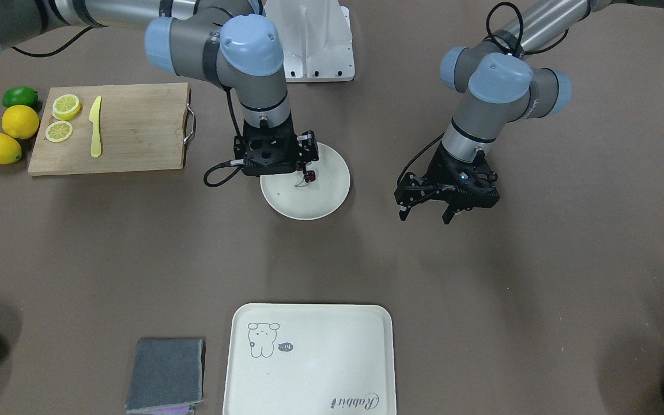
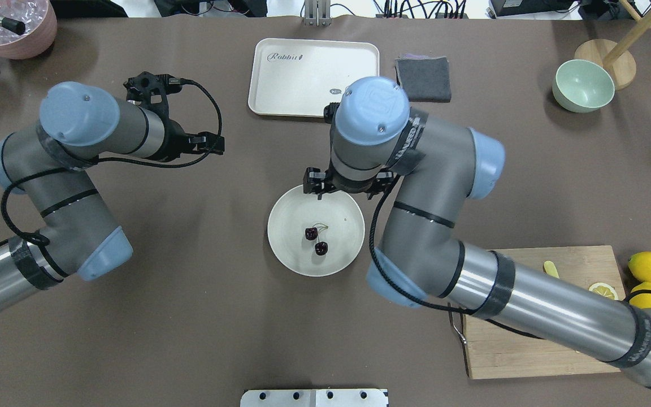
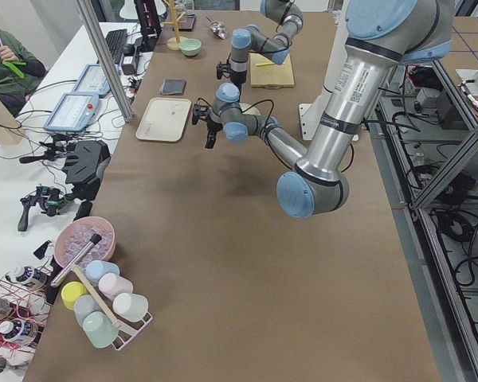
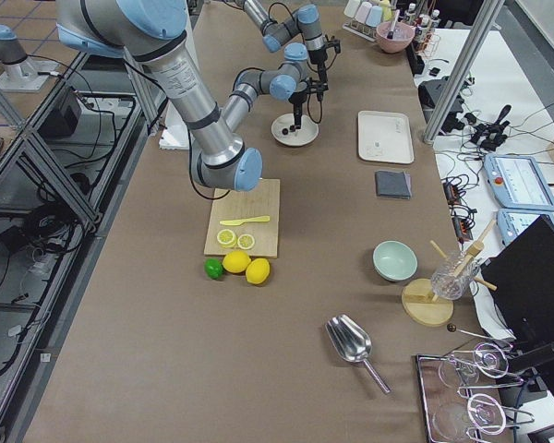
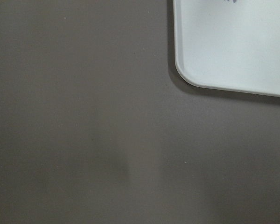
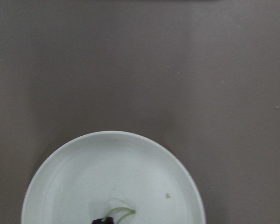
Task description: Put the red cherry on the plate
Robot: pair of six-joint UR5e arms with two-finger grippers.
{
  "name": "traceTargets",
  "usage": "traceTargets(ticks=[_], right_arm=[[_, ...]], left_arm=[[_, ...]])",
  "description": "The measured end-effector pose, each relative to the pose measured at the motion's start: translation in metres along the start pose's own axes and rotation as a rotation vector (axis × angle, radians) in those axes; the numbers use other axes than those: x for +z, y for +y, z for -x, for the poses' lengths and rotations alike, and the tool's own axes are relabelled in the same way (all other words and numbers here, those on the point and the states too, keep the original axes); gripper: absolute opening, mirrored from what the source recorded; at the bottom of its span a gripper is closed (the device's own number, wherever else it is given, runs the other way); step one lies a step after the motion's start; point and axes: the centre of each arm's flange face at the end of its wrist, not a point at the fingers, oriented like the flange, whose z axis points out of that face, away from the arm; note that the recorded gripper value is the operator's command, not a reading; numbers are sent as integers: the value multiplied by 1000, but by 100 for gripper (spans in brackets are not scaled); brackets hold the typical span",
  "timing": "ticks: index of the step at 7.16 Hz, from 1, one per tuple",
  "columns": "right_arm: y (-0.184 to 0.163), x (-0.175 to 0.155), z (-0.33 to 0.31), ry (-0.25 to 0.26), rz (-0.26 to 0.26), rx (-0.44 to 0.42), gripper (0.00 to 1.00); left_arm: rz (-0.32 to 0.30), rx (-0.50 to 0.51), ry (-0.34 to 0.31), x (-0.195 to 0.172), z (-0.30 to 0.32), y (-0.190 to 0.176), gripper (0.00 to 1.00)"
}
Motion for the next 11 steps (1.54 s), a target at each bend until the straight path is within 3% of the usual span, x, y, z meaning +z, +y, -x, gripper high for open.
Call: traceTargets(ticks=[2,5,8,11], right_arm=[[-51,-52,-145,54,15,-63,100],[-81,-103,-404,105,47,-159,100],[-48,-124,-613,79,94,-144,100],[4,-129,-716,64,108,-122,100]], left_arm=[[61,65,11,-22,41,-25,98],[54,174,-15,-72,137,-65,98],[66,265,-64,-150,298,-80,98],[83,260,-149,-235,452,-53,98]])
